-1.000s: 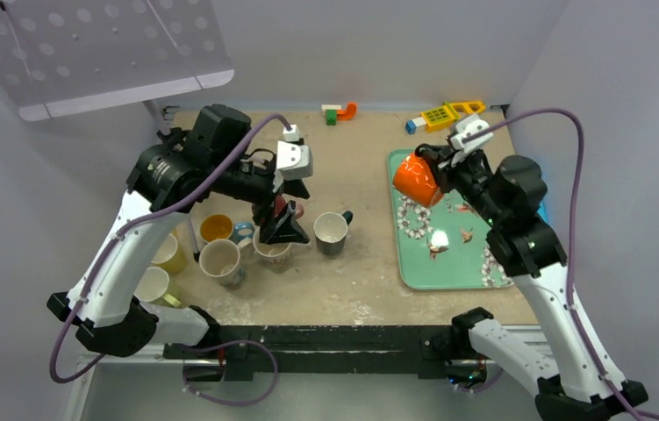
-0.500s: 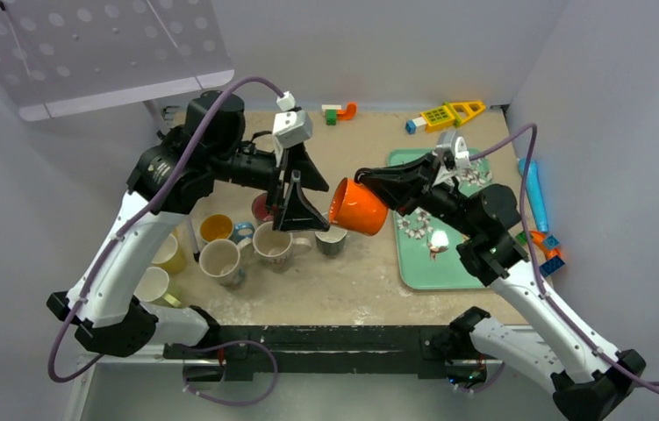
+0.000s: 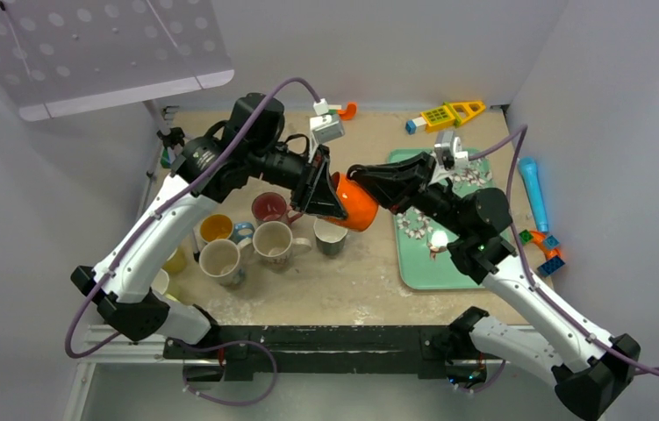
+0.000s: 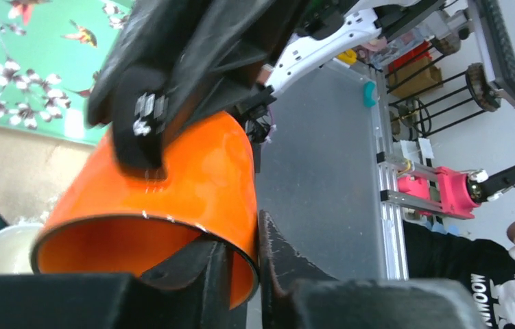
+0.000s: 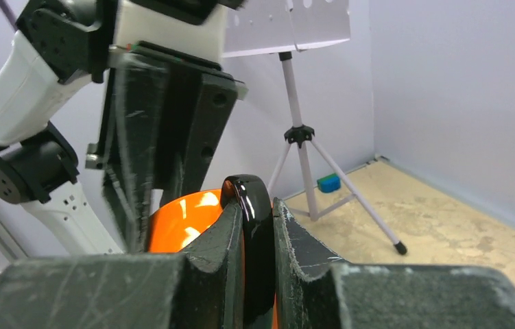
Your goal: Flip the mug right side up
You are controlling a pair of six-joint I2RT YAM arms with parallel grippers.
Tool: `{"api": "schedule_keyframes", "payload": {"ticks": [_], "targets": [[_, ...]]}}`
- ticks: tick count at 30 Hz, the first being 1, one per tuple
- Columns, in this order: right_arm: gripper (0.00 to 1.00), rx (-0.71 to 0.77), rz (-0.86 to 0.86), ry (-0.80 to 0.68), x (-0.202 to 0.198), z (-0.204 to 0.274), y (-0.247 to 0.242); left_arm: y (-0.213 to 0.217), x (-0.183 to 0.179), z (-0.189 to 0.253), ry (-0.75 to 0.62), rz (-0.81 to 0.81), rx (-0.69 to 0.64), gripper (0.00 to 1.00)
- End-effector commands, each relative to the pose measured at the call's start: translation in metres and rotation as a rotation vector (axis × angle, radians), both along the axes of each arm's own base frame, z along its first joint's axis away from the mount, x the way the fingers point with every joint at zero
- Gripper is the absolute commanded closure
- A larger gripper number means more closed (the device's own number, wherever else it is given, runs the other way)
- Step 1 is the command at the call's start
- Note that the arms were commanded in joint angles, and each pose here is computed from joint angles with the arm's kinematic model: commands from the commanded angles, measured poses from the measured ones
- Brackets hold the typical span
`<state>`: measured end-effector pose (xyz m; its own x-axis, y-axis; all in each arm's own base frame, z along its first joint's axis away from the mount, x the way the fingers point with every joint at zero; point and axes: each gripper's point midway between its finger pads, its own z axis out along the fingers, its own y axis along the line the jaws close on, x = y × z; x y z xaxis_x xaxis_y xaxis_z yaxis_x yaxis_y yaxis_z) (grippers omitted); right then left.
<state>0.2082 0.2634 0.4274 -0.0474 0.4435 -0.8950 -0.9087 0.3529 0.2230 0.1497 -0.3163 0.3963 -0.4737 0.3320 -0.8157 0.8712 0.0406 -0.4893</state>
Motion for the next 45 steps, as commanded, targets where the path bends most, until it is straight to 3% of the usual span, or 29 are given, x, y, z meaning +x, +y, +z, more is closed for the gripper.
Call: {"api": "schedule_keyframes", "payload": {"ticks": [1, 2, 5, 8, 10, 12, 17, 20, 29, 38, 42, 43, 45], "targets": [[1.0, 0.091, -0.008, -0.088, -0.013, 0.031, -0.009, -0.003, -0.001, 0.004, -0.004, -0.028, -0.028, 0.94], [1.0, 0.085, -0.013, -0.087, -0.012, 0.03, -0.009, -0.003, -0.002, 0.0, 0.005, -0.03, -0.018, 1.0], [0.99, 0.051, -0.079, -0.048, -0.001, 0.022, -0.014, 0.001, 0.0, -0.013, 0.002, -0.027, 0.027, 1.0], [0.41, 0.001, -0.23, 0.071, 0.024, 0.011, -0.029, 0.009, -0.001, -0.031, -0.067, -0.044, 0.106, 1.0], [0.21, -0.022, -0.337, 0.129, 0.034, 0.006, -0.044, 0.018, -0.003, -0.049, -0.142, -0.064, 0.204, 1.0], [0.13, -0.028, -0.483, 0.2, 0.043, -0.001, -0.071, 0.033, -0.009, -0.074, -0.259, -0.115, 0.331, 1.0], [0.08, -0.101, -0.98, 0.396, 0.064, -0.039, -0.17, 0.073, -0.001, -0.147, -0.498, -0.178, 0.655, 1.0], [0.07, -0.167, -1.1, 0.445, 0.07, -0.062, -0.202, 0.081, -0.008, -0.185, -0.528, -0.26, 0.75, 1.0], [0.03, -0.218, -1.144, 0.486, 0.087, -0.099, -0.21, 0.044, -0.02, -0.263, -0.706, -0.344, 0.83, 1.0], [0.02, -0.246, -1.13, 0.497, 0.092, -0.113, -0.207, 0.041, -0.027, -0.324, -0.69, -0.452, 0.951, 1.0], [0.02, -0.249, -1.122, 0.492, 0.09, -0.112, -0.206, 0.045, -0.026, -0.327, -0.688, -0.46, 0.978, 1.0], [0.02, -0.249, -1.124, 0.489, 0.089, -0.111, -0.207, 0.044, -0.027, -0.324, -0.69, -0.456, 0.968, 0.95], [0.02, -0.256, -1.132, 0.486, 0.088, -0.112, -0.209, 0.041, -0.026, -0.31, -0.702, -0.432, 0.939, 0.53]]}}
